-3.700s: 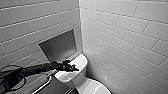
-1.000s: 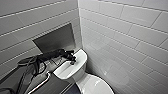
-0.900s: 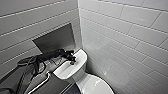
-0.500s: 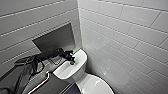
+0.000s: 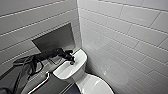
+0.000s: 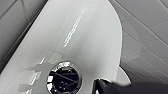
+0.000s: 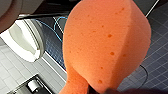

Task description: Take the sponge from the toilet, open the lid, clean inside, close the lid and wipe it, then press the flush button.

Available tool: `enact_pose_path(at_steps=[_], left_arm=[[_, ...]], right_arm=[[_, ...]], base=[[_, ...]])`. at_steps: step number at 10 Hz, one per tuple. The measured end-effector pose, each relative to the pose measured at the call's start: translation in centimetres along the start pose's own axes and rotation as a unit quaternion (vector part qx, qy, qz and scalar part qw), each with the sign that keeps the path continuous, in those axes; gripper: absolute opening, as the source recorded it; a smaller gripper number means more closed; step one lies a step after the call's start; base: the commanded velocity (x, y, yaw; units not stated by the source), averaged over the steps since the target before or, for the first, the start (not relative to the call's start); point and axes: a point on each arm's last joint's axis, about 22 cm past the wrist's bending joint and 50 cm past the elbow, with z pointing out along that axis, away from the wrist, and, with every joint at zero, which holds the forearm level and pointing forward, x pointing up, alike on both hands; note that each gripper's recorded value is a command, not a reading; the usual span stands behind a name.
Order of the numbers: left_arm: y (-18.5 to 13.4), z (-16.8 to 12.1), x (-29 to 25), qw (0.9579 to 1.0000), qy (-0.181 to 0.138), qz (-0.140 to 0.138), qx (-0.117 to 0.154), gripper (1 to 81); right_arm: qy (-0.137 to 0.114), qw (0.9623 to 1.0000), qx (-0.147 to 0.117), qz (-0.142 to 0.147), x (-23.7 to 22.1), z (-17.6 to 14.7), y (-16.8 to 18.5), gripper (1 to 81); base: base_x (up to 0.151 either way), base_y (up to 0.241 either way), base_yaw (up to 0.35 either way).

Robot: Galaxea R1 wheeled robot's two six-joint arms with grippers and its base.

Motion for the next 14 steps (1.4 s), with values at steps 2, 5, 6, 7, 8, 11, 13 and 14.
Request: enact_pose_path(at_steps=[2, 5, 6, 7, 8, 11, 13, 14], left_arm=[[0.6, -0.7, 1.9, 0.9901, 0.033, -0.135, -0.02, 1.0], [0.5, -1.7, 1.7, 0.9816, 0.043, -0.182, -0.037, 1.0], [0.4, -2.0, 1.2, 0.9807, 0.044, -0.186, -0.041, 1.0], [0.3, -2.3, 0.9, 0.9802, 0.045, -0.187, -0.044, 1.0], [-0.1, -2.5, 0.5, 0.9798, 0.047, -0.189, -0.045, 1.0], [-2.4, -1.6, -1.6, 0.9757, 0.055, -0.209, -0.037, 1.0], [-4.1, -0.8, -3.0, 0.9729, 0.067, -0.219, -0.029, 1.0], [-4.8, -0.3, -3.4, 0.9702, 0.079, -0.228, -0.026, 1.0]], right_arm=[[0.0, 1.0, 0.004, 0.001, -0.1, 0.5, -0.7, 1.0], [0.0, 1.0, -0.004, -0.001, -0.1, 0.3, 0.1, 1.0], [0.001, 1.0, -0.003, -0.001, 0.2, 0.4, 0.0, 1.0], [0.003, 1.0, -0.003, -0.002, 0.4, 0.4, 0.0, 1.0], [0.003, 1.0, -0.003, -0.002, 0.5, 0.4, 0.0, 1.0], [0.003, 1.0, -0.003, -0.003, 0.5, 0.4, 0.0, 1.0], [0.003, 1.0, 0.001, -0.002, 0.5, 0.7, -0.5, 1.0], [0.003, 1.0, 0.003, -0.002, 0.5, 0.9, -0.9, 1.0]], base=[[0.0, 0.0, 0.0], [0.0, 0.0, 0.0], [0.0, 0.0, 0.0], [0.0, 0.0, 0.0], [0.0, 0.0, 0.0], [0.0, 0.0, 0.0], [0.0, 0.0, 0.0], [0.0, 0.0, 0.0]])
